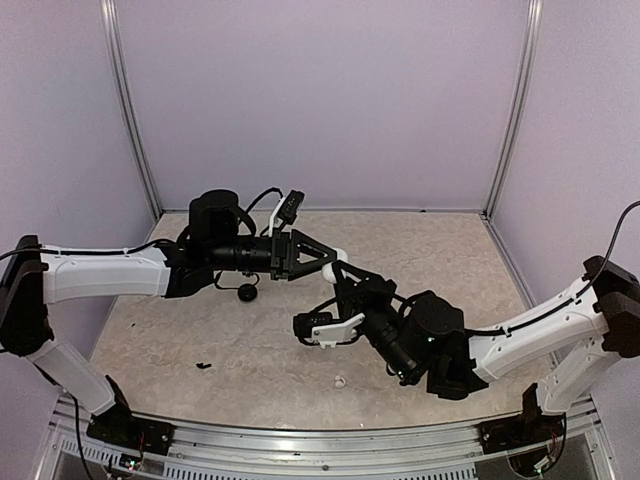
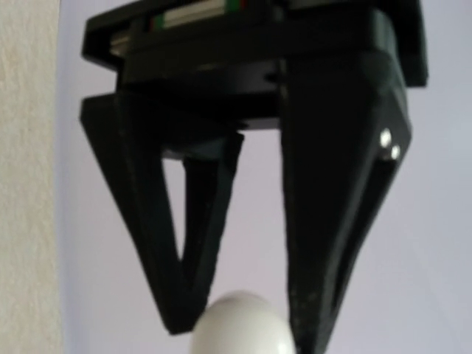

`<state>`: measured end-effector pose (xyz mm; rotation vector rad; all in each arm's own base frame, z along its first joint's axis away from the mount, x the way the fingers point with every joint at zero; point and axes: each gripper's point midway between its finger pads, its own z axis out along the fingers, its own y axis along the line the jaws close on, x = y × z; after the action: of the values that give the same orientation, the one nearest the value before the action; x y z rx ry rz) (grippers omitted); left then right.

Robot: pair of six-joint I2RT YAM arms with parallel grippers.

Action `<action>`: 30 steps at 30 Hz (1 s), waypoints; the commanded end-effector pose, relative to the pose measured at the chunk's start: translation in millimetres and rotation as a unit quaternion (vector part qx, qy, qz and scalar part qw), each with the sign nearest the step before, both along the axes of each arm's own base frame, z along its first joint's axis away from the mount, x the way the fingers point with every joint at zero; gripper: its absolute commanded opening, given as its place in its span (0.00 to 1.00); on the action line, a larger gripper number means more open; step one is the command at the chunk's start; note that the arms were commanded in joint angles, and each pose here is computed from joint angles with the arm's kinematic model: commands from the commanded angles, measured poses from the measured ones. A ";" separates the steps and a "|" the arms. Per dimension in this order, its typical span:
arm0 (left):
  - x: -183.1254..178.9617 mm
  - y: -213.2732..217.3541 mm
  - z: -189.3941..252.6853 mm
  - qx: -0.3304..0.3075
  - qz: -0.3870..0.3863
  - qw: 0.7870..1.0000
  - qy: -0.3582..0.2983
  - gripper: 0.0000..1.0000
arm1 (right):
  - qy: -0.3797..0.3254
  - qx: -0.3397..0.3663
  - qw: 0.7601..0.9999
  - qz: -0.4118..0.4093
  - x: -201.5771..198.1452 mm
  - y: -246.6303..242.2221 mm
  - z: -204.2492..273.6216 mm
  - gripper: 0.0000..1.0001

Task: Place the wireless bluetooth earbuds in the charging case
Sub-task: Pass from the right arm to the left

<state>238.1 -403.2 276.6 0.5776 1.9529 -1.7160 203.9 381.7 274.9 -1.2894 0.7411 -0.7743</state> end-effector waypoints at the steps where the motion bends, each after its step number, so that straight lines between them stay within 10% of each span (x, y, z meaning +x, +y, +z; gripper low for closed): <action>1: -0.7 -7.2 15.1 -0.016 -0.013 1.000 -0.002 0.44 | -0.015 0.013 1.000 -0.004 -3.6 -2.4 4.6 0.17; 15: 9.4 1.2 23.4 -0.036 0.002 0.999 0.009 0.25 | -0.029 0.013 0.999 -0.007 -4.5 -5.8 6.5 0.22; 24: 18.5 10.5 29.5 -0.033 0.019 0.999 -0.017 0.20 | -0.022 0.030 0.999 -0.001 -6.4 -11.4 9.6 0.68; 30: 38.1 29.2 40.2 0.000 0.063 0.995 -0.075 0.19 | 0.062 0.066 0.996 0.002 5.8 -18.9 2.6 0.80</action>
<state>264.8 -387.9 283.0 0.5019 1.9507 -1.6845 202.5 373.0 272.4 -1.2640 0.7467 -0.7676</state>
